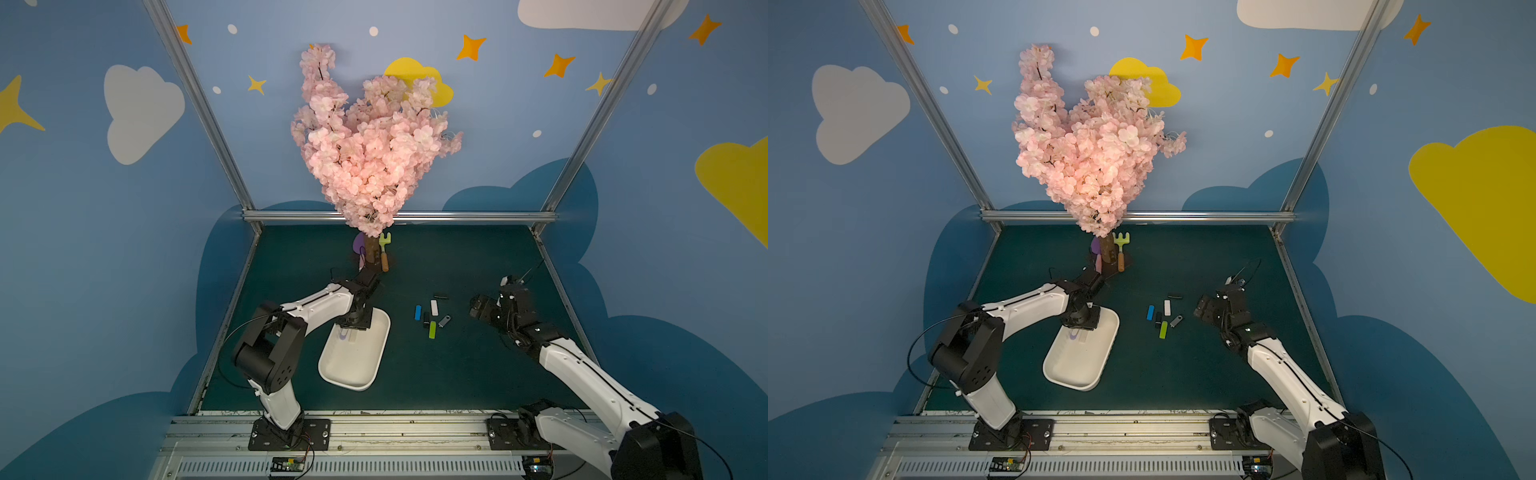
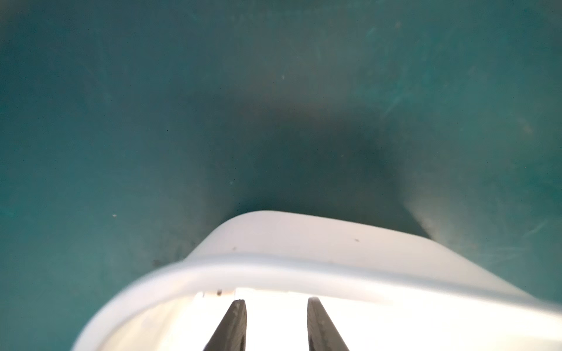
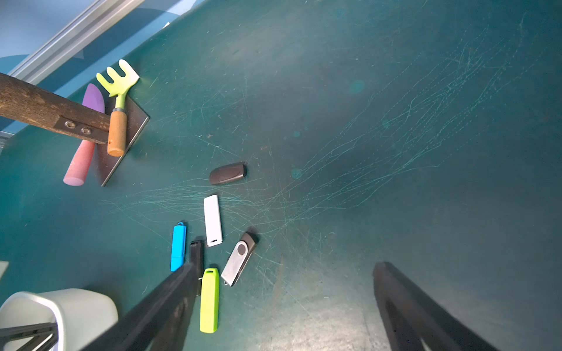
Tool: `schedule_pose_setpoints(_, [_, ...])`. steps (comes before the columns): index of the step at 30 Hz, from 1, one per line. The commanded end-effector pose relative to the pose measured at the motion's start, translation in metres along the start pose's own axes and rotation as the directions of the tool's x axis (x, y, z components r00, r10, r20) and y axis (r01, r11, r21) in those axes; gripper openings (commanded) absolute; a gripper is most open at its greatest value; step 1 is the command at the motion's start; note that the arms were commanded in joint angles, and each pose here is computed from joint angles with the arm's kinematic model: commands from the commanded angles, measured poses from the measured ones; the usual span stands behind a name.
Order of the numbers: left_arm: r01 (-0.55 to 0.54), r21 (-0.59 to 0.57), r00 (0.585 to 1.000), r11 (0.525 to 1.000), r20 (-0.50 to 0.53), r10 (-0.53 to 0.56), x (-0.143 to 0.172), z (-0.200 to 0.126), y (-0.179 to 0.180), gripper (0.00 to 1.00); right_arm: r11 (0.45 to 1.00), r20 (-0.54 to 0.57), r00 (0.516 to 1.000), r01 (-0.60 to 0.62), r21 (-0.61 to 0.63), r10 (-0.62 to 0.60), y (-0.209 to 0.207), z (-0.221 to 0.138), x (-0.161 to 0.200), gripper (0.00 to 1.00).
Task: Put the usb flash drive into the storage box
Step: Place the USB flash in the storage box, then pick up the USB flash from the center of the board.
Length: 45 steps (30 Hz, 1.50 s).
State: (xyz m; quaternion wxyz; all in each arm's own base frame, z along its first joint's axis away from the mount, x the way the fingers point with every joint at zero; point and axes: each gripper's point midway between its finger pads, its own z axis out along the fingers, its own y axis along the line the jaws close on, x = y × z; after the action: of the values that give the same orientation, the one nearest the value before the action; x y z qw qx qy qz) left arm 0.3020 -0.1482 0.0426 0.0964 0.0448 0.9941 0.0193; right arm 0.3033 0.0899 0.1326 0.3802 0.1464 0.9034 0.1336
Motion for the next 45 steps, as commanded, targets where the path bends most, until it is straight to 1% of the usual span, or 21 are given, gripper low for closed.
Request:
schedule_pose_setpoints(1, [0.012, -0.031, 1.0, 0.999, 0.012, -0.011, 0.002, -0.025, 0.005, 0.38, 1.0, 0.012, 1.0, 0.007, -0.001, -0.007, 0.004, -0.004, -0.009, 0.94])
schedule_pose_setpoints(4, [0.005, 0.011, 0.998, 1.0, 0.064, -0.005, 0.003, -0.057, -0.004, 0.42, 1.0, 0.005, 1.0, 0.007, -0.011, -0.007, 0.005, 0.0, -0.007, 0.94])
schedule_pose_setpoints(6, [0.01, 0.042, 0.992, 0.999, 0.122, -0.015, 0.003, -0.086, -0.006, 0.53, 0.999, -0.025, 0.999, 0.025, -0.032, -0.025, 0.01, 0.005, -0.001, 0.94])
schedule_pose_setpoints(9, [0.025, 0.087, 0.98, 0.996, 0.196, -0.042, 0.008, -0.123, 0.002, 0.63, 0.991, -0.09, 0.991, 0.085, -0.103, -0.095, 0.027, 0.009, 0.003, 0.94])
schedule_pose_setpoints(10, [0.031, 0.097, 0.974, 0.995, 0.219, -0.052, 0.011, -0.133, 0.006, 0.65, 0.986, -0.114, 0.986, 0.11, -0.124, -0.124, 0.031, 0.011, 0.007, 0.93])
schedule_pose_setpoints(11, [0.034, 0.107, 0.969, 0.994, 0.24, -0.059, 0.015, -0.141, 0.01, 0.66, 0.986, -0.138, 0.983, 0.107, -0.125, -0.124, 0.032, 0.014, 0.011, 0.92])
schedule_pose_setpoints(14, [0.029, 0.137, 0.955, 0.99, 0.288, -0.068, 0.031, -0.155, 0.021, 0.69, 0.989, -0.237, 0.967, 0.062, -0.134, -0.093, 0.037, 0.028, 0.028, 0.85])
schedule_pose_setpoints(15, [0.03, 0.147, 0.952, 0.989, 0.297, -0.073, 0.037, -0.158, 0.024, 0.69, 0.99, -0.272, 0.958, 0.053, -0.13, -0.087, 0.039, 0.033, 0.035, 0.82])
schedule_pose_setpoints(16, [0.029, 0.151, 0.951, 0.988, 0.299, -0.074, 0.043, -0.159, 0.027, 0.69, 0.994, -0.286, 0.955, 0.051, -0.097, -0.077, 0.037, 0.037, 0.039, 0.81])
schedule_pose_setpoints(17, [0.034, 0.154, 0.951, 0.987, 0.298, -0.079, 0.049, -0.158, 0.03, 0.69, 0.999, -0.302, 0.953, 0.03, -0.034, -0.039, 0.032, 0.042, 0.044, 0.82])
schedule_pose_setpoints(19, [0.027, 0.183, 0.953, 0.983, 0.292, -0.081, 0.062, -0.155, 0.031, 0.69, 1.0, -0.335, 0.942, -0.001, 0.006, 0.003, 0.034, 0.043, 0.051, 0.8])
schedule_pose_setpoints(21, [0.022, 0.189, 0.952, 0.982, 0.295, -0.078, 0.074, -0.148, 0.032, 0.69, 0.998, -0.337, 0.941, -0.003, 0.058, 0.023, 0.037, 0.044, 0.057, 0.78])
schedule_pose_setpoints(22, [0.014, 0.179, 0.947, 0.984, 0.313, -0.07, 0.075, -0.15, 0.032, 0.69, 0.996, -0.335, 0.942, 0.003, 0.084, 0.025, 0.038, 0.044, 0.058, 0.79])
schedule_pose_setpoints(24, [-0.033, 0.197, 0.941, 0.98, 0.337, -0.035, 0.078, -0.157, 0.024, 0.69, 0.991, -0.36, 0.932, 0.012, 0.134, 0.037, 0.036, 0.049, 0.063, 0.78])
schedule_pose_setpoints(26, [-0.039, 0.2, 0.94, 0.979, 0.34, -0.032, 0.079, -0.156, 0.023, 0.69, 0.983, -0.379, 0.925, 0.03, 0.179, 0.04, 0.033, 0.053, 0.067, 0.75])
schedule_pose_setpoints(29, [-0.033, 0.183, 0.941, 0.983, 0.338, -0.031, 0.08, -0.156, 0.025, 0.69, 0.98, -0.416, 0.908, 0.037, 0.196, 0.048, 0.036, 0.061, 0.078, 0.73])
schedule_pose_setpoints(33, [-0.032, 0.183, 0.932, 0.983, 0.36, -0.037, 0.081, -0.16, 0.027, 0.7, 0.973, -0.442, 0.896, 0.064, 0.222, 0.042, 0.04, 0.069, 0.089, 0.71])
schedule_pose_setpoints(35, [-0.032, 0.189, 0.926, 0.981, 0.374, -0.042, 0.081, -0.163, 0.028, 0.7, 0.972, -0.468, 0.883, 0.078, 0.22, 0.035, 0.046, 0.074, 0.095, 0.68])
schedule_pose_setpoints(39, [-0.03, 0.187, 0.925, 0.982, 0.378, -0.044, 0.081, -0.163, 0.029, 0.69, 0.96, -0.508, 0.861, 0.122, 0.253, 0.024, 0.046, 0.08, 0.104, 0.67])
schedule_pose_setpoints(45, [-0.036, 0.195, 0.926, 0.98, 0.375, -0.041, 0.082, -0.163, 0.027, 0.69, 0.956, -0.527, 0.85, 0.13, 0.263, 0.029, 0.051, 0.09, 0.11, 0.66])
